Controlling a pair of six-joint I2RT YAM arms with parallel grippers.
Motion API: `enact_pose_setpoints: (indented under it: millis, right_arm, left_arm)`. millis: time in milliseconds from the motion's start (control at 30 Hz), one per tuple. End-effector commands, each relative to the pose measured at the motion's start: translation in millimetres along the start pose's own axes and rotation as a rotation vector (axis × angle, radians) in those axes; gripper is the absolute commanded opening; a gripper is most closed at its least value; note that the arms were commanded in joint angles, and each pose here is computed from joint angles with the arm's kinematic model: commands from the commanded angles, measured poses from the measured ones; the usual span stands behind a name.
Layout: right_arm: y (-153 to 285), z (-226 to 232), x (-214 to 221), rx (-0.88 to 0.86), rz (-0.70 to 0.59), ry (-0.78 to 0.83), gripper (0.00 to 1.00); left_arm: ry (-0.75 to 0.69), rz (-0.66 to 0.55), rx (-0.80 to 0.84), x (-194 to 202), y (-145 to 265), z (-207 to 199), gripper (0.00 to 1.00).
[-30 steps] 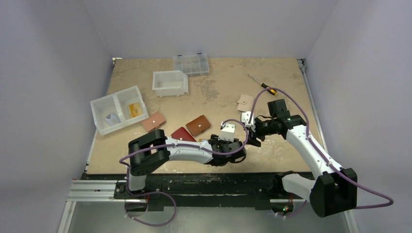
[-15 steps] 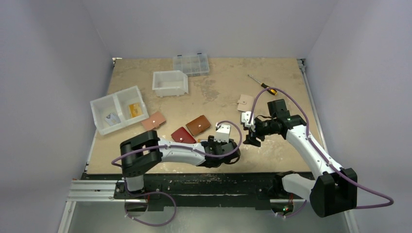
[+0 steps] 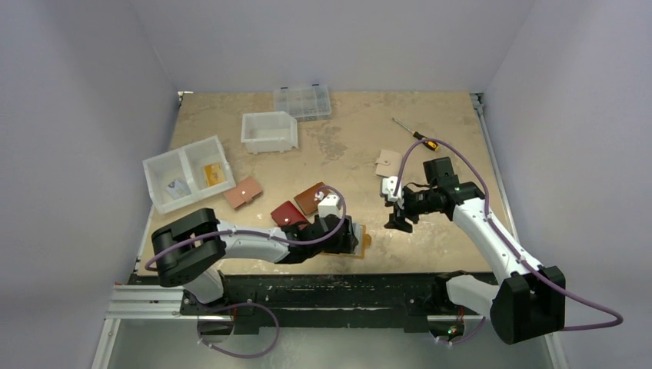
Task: Take the credit cards out of the card holder
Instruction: Remove the credit card from the card holder.
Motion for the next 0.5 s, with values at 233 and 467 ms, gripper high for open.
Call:
enact_pose_setpoints:
  millis: [233,467]
  right_arm:
    - [-21,7,-15,-0.108,-0.088,0.007,0.64]
    - [-43,7,-37,-0.181,-0.151,0.004,0.42]
  left_arm:
    - [0.157,0.059,0.265,-13,12,1,0.45]
    - [0.164,0.11,0.317,-7,10,4,0.44]
Point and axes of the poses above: each gripper's point midway between its finger pads, its own y axis back along the fingers, its own z axis along the line the jaws close on, x = y × z, the point moved 7 cm from there along y, back along the fingers, and after that the axes turned 15 degrees about y, right-handed, at the moved point
